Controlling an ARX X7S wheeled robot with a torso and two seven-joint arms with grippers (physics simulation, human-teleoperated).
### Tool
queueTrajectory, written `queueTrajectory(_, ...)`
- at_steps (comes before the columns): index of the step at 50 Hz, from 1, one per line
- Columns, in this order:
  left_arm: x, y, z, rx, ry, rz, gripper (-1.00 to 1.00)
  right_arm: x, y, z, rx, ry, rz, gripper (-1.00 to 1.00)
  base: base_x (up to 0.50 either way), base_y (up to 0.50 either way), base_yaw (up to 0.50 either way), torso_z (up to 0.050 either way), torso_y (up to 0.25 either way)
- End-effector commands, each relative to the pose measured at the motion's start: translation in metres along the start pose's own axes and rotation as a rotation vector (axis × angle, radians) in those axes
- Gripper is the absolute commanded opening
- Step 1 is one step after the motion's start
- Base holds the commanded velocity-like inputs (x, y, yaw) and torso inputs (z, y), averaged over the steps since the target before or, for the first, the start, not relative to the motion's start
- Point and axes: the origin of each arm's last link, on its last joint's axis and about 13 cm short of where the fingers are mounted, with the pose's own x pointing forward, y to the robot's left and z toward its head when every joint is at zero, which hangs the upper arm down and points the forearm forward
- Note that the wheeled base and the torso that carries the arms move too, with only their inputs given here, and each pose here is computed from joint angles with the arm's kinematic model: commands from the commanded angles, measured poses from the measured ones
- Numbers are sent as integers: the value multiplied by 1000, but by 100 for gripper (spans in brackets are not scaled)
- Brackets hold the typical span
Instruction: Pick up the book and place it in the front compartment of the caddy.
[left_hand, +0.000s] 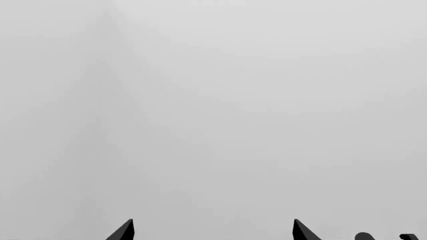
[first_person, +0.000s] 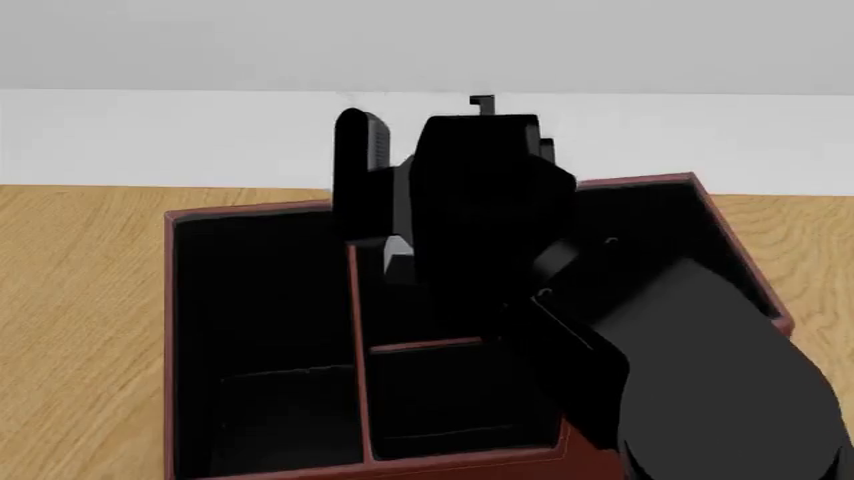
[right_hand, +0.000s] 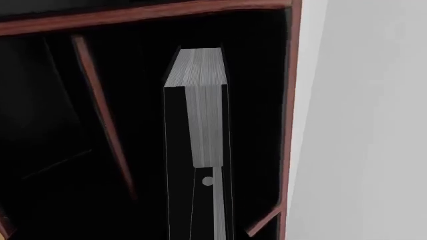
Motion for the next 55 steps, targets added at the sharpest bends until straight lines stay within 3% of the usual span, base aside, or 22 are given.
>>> queueTrajectory(1,0,-1,-2,-4,3,-2,100,10,-1,0,-55,33,-36,-100,0,0,0,0,0)
queueTrajectory(33,-1,0,-5,1,19,4,100,40,24,-5,-25,27,-5,-100,0,0,0,0,1)
queueTrajectory(34,-1,0,-5,2,19,4,100,40,24,-5,-29,32,-15,100,11,0,0,0,0)
queueTrajectory(55,2,-2,-7,-3,21,-4,100,38,21,-6,-30,30,-33,100,0,0,0,0,0)
